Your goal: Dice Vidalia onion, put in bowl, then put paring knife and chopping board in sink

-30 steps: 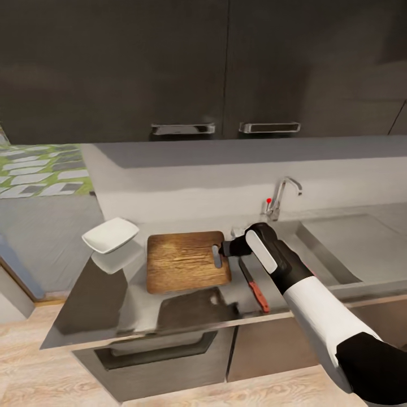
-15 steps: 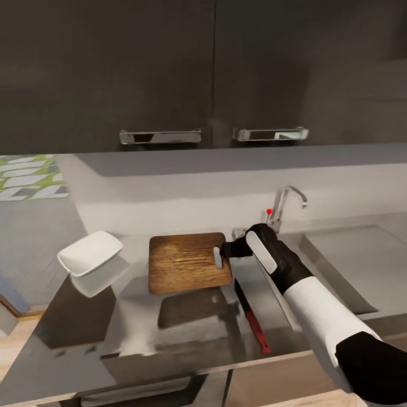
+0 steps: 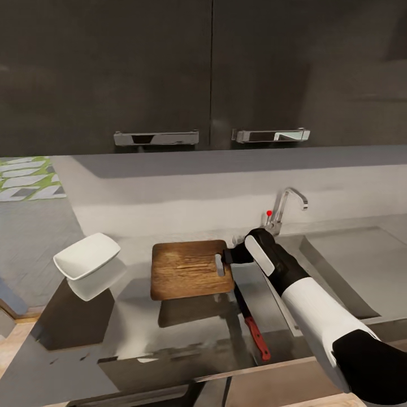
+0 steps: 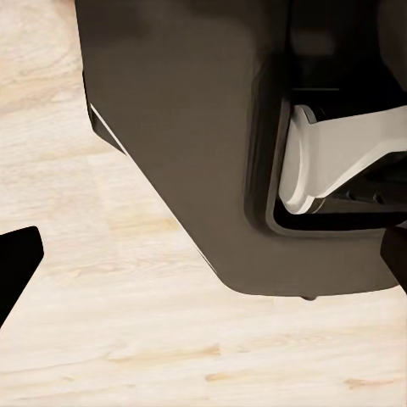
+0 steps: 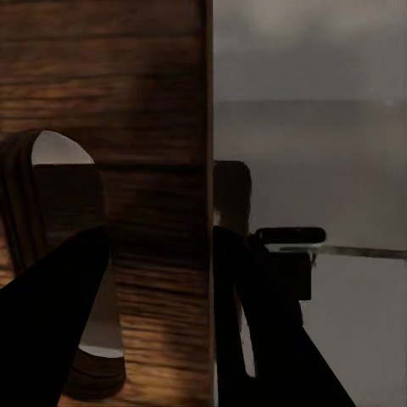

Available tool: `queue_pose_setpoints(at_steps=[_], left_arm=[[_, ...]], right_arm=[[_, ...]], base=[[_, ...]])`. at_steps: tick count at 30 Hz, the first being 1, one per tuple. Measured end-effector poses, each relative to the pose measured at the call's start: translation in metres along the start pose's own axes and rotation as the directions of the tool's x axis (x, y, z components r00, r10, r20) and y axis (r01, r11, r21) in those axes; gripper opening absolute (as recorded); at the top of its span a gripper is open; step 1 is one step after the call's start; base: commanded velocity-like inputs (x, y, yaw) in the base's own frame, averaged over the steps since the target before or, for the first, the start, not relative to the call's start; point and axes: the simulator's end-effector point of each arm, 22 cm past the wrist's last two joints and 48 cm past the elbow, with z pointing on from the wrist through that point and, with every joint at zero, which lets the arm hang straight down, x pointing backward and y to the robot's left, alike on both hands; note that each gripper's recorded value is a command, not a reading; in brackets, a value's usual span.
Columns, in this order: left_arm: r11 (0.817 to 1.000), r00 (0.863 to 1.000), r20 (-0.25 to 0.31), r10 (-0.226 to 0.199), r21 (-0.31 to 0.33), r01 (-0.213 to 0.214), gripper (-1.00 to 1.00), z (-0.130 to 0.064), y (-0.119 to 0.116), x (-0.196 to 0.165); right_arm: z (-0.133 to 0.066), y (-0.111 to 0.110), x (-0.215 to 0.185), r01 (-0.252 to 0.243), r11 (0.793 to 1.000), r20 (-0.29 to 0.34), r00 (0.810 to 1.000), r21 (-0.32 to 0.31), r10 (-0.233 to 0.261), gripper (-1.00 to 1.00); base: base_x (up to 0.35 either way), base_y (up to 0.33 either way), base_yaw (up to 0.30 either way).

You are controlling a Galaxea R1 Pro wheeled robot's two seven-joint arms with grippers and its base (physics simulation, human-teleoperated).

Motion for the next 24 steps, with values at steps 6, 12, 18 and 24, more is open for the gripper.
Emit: queue_pose_setpoints(at_steps=[6,12,18,24], left_arm=[[1.000,1.000,0.000,0.000,0.000,0.000,1.00,0.000,0.000,0.000],[1.000,1.000,0.000,0.000,0.000,0.000,1.00,0.000,0.000,0.000],[1.000,1.000,0.000,0.000,0.000,0.000,1.00,0.000,0.000,0.000],[1.000,1.000,0.000,0.000,0.000,0.000,1.00,0.000,0.000,0.000]], right_arm=[[0.009,0.008,0.013,-0.008,1.000,-0.039,0.999,-0.006,0.008,-1.00],[0.011,0.008,0.016,-0.012,1.000,-0.048,0.999,-0.005,0.011,-1.00],[0.012,0.011,0.016,-0.017,1.000,-0.049,0.999,-0.015,0.016,-1.00],[0.013,0.015,0.018,-0.026,0.999,-0.055,0.998,-0.029,0.025,-1.00]], base=[[0.000,0.000,0.000],[0.000,0.000,0.000],[0.000,0.000,0.000],[0.000,0.000,0.000]])
